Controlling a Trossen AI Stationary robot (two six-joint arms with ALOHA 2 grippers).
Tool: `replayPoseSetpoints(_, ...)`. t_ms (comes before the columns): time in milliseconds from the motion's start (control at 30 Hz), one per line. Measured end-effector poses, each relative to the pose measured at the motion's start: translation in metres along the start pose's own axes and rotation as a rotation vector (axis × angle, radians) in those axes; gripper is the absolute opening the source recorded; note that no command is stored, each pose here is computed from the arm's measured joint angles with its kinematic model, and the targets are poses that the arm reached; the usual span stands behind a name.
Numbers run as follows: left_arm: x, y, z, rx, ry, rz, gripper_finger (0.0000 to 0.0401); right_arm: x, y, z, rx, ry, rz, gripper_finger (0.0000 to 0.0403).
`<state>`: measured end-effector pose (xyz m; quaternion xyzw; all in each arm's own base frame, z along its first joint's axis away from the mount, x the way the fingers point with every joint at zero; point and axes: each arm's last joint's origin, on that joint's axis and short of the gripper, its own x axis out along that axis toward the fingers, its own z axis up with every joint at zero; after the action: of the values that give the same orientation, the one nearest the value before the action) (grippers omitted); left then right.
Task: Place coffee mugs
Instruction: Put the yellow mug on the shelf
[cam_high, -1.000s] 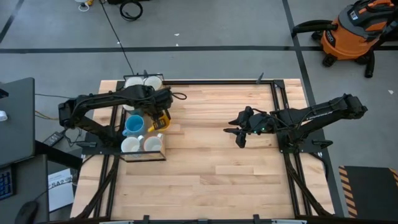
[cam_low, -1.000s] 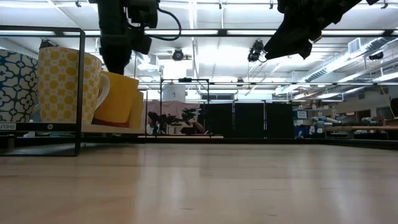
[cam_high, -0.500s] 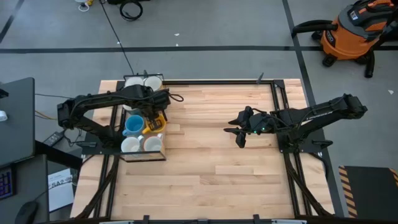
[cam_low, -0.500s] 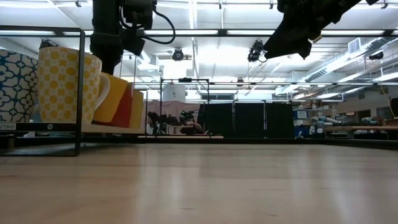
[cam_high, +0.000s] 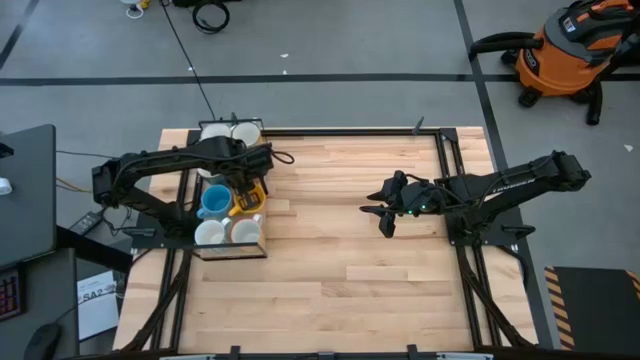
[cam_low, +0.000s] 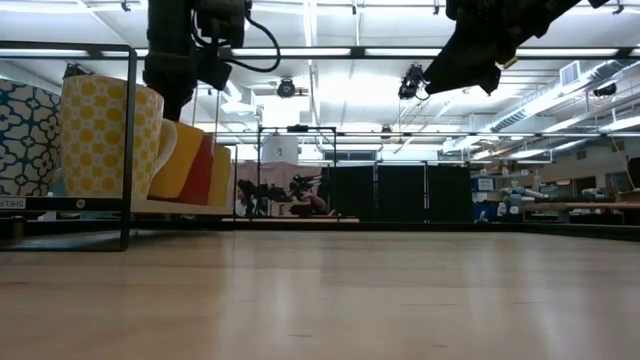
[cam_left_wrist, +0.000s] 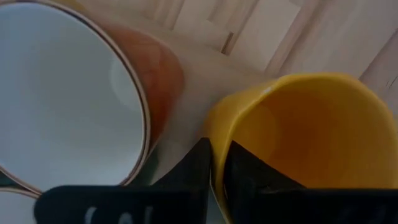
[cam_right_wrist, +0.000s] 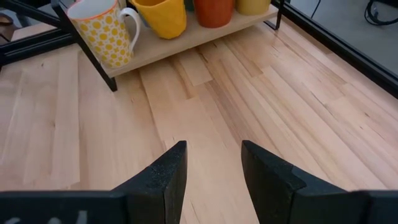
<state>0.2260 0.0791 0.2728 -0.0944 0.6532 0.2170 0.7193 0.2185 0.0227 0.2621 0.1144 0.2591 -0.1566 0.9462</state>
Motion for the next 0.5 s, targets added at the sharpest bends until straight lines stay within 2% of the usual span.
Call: replayPoseSetpoints(500, 0.0000, 0.0002, -0.0015, 0.002, 0.016, 0.002, 0.0084, 0.0000, 0.0000, 0.0000, -0.001, 0.000, 0.000, 0.0158)
